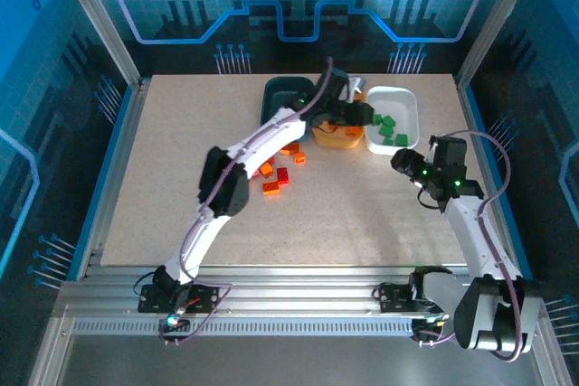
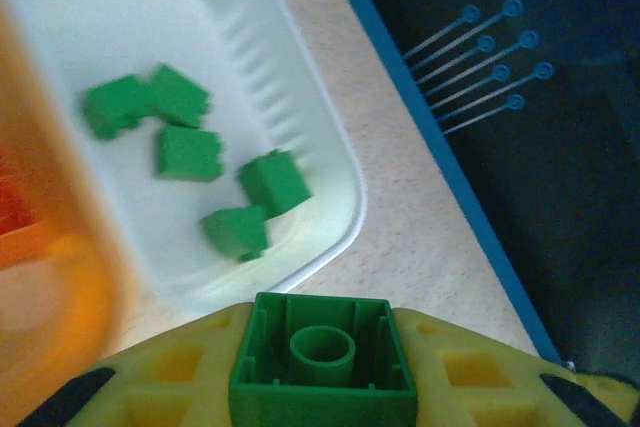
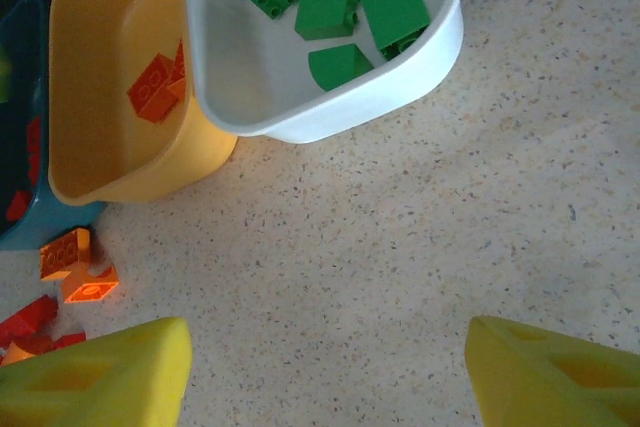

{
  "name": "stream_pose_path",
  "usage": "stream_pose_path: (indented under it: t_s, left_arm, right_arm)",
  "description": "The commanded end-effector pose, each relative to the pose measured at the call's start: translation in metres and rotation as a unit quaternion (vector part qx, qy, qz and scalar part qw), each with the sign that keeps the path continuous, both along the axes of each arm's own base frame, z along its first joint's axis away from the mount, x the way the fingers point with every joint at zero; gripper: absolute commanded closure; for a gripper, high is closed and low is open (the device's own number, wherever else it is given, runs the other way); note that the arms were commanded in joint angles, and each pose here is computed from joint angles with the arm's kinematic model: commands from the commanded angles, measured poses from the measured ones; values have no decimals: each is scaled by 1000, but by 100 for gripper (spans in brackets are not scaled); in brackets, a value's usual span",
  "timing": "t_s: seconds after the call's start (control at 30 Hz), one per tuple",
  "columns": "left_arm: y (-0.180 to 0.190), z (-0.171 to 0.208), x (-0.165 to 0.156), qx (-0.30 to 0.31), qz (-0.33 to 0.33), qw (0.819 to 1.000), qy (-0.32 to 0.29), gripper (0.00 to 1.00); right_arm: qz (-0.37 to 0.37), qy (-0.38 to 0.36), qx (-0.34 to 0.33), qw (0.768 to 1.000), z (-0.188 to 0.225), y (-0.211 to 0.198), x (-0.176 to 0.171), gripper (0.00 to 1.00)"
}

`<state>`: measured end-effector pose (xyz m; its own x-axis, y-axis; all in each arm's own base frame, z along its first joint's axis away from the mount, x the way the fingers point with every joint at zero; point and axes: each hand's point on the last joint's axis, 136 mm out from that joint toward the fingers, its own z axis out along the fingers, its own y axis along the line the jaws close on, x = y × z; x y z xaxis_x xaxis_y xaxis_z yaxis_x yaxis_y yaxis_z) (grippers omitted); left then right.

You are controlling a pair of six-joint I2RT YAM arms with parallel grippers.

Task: Sort the legos into containers by color

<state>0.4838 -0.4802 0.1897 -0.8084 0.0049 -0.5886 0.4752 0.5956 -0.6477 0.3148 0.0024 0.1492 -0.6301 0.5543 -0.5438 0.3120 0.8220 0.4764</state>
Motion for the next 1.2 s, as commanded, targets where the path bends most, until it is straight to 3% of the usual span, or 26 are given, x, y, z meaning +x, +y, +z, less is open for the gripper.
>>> stream_pose_path:
  t_s: [0.0,0.13,0.33,0.43,0.47,0.5,0.6,0.83,1.0,1.07,1.17]
  left_arm:
    - [-35,7,-1,-63,-29,998,-1,78]
    - [-47,-8,13,-93,-2,996,0,79]
    - [-49,-23,21,-80,25,996,-8,77]
    - [-44,-32,25,-62,41,997,-7,67]
    - [-42,-34,27,-57,47,997,-5,57]
    - [-40,-35,28,-52,53,997,-6,38]
    - [-36,-28,32,-53,61,997,-11,22]
    - [-16,40,35,-69,66,994,-54,16]
    - [50,88,25,-40,103,991,-74,16]
    - [104,86,23,-30,161,985,-60,10]
    - [200,58,11,-29,260,965,15,4]
  right_arm:
    - [-13,4,11,1000,-3,-5,-5,26]
    - [-12,1,16,1000,-1,-4,-5,26]
    - [-10,-1,21,1000,-3,-3,-4,26]
    - [-8,0,21,1000,-4,-2,-5,26]
    - [-8,0,21,1000,-4,-2,-5,26]
    - [-8,0,21,1000,-4,-2,-5,26]
    - [-8,-3,20,1000,-2,-2,-6,26]
    - [10,-17,11,1000,6,3,-8,25]
    - [103,-22,-16,994,12,50,1,26]
    - [154,-14,-38,987,10,81,5,25]
    - [228,5,-56,972,1,135,8,24]
